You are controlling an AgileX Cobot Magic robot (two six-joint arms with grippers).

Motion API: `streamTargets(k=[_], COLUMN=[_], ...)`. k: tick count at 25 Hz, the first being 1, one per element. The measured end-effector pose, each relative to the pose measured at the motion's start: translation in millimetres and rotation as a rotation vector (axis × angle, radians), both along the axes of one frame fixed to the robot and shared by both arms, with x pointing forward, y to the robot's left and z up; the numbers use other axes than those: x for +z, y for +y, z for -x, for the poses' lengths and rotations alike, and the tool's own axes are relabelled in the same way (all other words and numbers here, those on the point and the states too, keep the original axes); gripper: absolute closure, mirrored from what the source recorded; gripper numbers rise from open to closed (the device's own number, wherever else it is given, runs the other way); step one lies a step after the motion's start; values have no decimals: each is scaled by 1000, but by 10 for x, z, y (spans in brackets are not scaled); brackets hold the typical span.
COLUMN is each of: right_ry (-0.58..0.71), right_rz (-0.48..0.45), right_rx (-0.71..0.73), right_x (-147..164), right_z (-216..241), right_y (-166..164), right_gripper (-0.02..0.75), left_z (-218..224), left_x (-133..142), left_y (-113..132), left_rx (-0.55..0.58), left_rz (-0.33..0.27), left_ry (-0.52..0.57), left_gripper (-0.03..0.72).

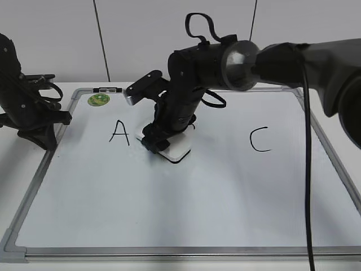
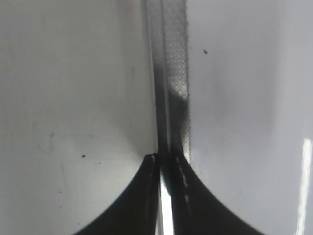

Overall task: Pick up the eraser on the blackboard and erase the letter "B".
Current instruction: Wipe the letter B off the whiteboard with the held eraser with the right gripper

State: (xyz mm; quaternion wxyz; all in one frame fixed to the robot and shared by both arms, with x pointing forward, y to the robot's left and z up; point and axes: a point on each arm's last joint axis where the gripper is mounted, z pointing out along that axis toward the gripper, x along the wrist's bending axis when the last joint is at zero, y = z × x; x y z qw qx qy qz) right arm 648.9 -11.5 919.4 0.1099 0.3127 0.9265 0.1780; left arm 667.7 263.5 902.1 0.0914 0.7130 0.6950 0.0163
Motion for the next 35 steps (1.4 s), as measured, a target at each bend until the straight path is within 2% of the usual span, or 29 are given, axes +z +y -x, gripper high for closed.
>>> streamTargets(k=[7, 14, 21, 29, 35], right_ry=[-2, 0, -67, -88, -98], right_rz=[-1, -6, 61, 91, 181], right_rx=[-32, -190, -307, -361, -403], right_x=[1, -2, 11, 15, 127], right_z=[-53, -263, -453, -483, -457], right_y=[-74, -406, -743, -818, -954], right_gripper=[206, 206, 206, 207, 207], left_z=[0, -2, -2, -2, 0], left_x=[0, 0, 0, 0, 0], left_y=[0, 1, 1, 3, 3], left_rx=[0, -1, -1, -2, -2], left_rz=[0, -1, -2, -3, -3], left_ry=[0, -2, -2, -2, 0], left_gripper=[648, 647, 647, 647, 647])
